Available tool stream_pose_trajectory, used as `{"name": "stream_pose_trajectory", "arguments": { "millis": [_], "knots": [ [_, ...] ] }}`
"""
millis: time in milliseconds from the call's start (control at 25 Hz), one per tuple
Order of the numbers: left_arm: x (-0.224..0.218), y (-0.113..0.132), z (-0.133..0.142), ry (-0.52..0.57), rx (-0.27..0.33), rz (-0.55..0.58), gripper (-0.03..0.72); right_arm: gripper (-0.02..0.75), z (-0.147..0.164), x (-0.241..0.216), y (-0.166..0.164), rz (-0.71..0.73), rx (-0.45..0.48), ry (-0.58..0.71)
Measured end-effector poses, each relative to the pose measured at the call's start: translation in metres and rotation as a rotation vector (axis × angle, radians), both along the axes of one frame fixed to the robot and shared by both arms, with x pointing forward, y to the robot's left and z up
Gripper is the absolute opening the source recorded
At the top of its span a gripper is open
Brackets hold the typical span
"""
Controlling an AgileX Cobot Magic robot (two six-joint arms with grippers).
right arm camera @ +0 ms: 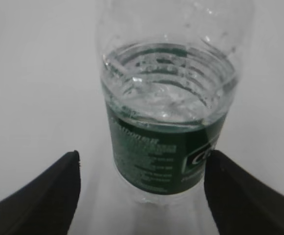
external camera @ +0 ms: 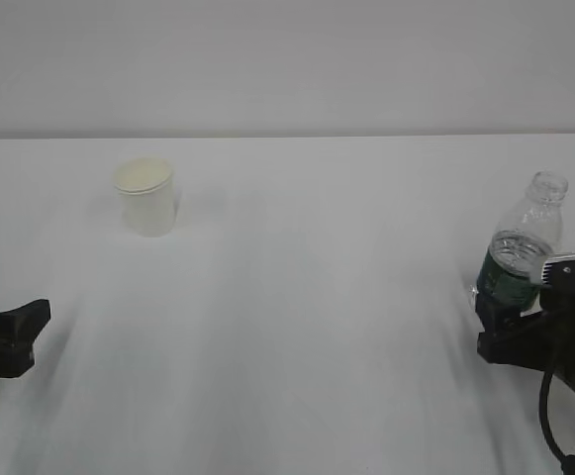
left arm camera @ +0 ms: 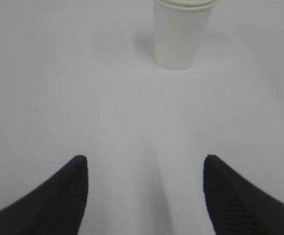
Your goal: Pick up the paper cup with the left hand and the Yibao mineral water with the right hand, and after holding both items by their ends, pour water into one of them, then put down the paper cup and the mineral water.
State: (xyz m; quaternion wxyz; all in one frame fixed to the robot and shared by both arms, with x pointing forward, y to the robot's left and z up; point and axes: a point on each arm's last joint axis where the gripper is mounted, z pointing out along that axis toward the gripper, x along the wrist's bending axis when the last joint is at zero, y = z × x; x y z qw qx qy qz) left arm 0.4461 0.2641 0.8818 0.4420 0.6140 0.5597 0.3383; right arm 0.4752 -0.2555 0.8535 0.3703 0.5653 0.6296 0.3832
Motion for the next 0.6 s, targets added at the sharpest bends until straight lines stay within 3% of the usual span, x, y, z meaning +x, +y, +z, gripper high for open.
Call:
{"name": "stream_pose_trajectory", "arguments": {
  "millis": [600],
  "knots": [
    [0.0, 0.0, 0.0, 0.0, 0.002, -0.001, 0.529, 0.594, -0.0061, 0.0062, -0.0008, -0.026, -0.004, 0.008]
  ]
}}
